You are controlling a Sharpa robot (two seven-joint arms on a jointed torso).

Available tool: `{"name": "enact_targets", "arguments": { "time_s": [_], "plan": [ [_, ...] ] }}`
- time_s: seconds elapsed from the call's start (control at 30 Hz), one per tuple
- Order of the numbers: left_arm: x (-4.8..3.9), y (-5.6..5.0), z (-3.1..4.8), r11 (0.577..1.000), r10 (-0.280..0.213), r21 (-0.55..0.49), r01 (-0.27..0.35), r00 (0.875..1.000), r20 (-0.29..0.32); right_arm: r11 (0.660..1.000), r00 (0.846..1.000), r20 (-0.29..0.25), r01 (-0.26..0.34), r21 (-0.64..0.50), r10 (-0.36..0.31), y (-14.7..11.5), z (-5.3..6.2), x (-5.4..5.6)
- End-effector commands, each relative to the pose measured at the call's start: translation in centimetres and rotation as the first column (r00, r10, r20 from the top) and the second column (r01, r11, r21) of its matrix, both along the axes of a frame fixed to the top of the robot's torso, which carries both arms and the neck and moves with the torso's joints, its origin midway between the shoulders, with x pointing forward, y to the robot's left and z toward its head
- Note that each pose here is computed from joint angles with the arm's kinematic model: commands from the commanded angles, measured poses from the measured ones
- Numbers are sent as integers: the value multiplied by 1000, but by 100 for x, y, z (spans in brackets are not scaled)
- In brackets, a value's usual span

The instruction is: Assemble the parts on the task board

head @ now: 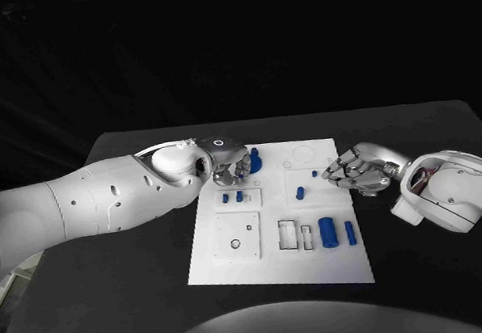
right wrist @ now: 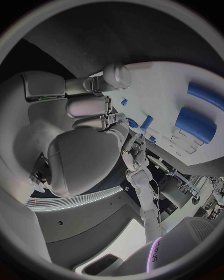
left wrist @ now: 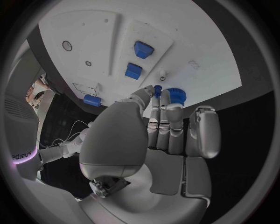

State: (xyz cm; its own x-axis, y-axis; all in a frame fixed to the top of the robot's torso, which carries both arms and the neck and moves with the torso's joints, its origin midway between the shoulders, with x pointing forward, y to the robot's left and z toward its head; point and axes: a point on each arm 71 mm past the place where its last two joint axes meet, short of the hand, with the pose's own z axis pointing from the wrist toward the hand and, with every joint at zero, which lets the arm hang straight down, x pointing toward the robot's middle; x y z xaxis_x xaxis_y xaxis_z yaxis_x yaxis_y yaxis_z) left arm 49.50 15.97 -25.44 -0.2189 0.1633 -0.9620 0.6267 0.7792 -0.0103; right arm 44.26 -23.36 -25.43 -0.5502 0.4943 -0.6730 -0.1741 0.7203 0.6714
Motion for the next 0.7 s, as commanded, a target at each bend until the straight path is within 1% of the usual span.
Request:
{"name": "enact_targets", "arguments": {
  "time_s": [0.03, 0.7],
  "plan": [
    [-2, -5, -13, 1000, 4, 9, -4, 1000, -18, 1000, 1000, 0, -5, 7, 5, 15, 1, -3],
    [0, -34, -42, 1000, 6, 10, -6, 999, -40, 1000, 1000, -8, -11, 7, 11, 24, -4, -8]
  ]
}}
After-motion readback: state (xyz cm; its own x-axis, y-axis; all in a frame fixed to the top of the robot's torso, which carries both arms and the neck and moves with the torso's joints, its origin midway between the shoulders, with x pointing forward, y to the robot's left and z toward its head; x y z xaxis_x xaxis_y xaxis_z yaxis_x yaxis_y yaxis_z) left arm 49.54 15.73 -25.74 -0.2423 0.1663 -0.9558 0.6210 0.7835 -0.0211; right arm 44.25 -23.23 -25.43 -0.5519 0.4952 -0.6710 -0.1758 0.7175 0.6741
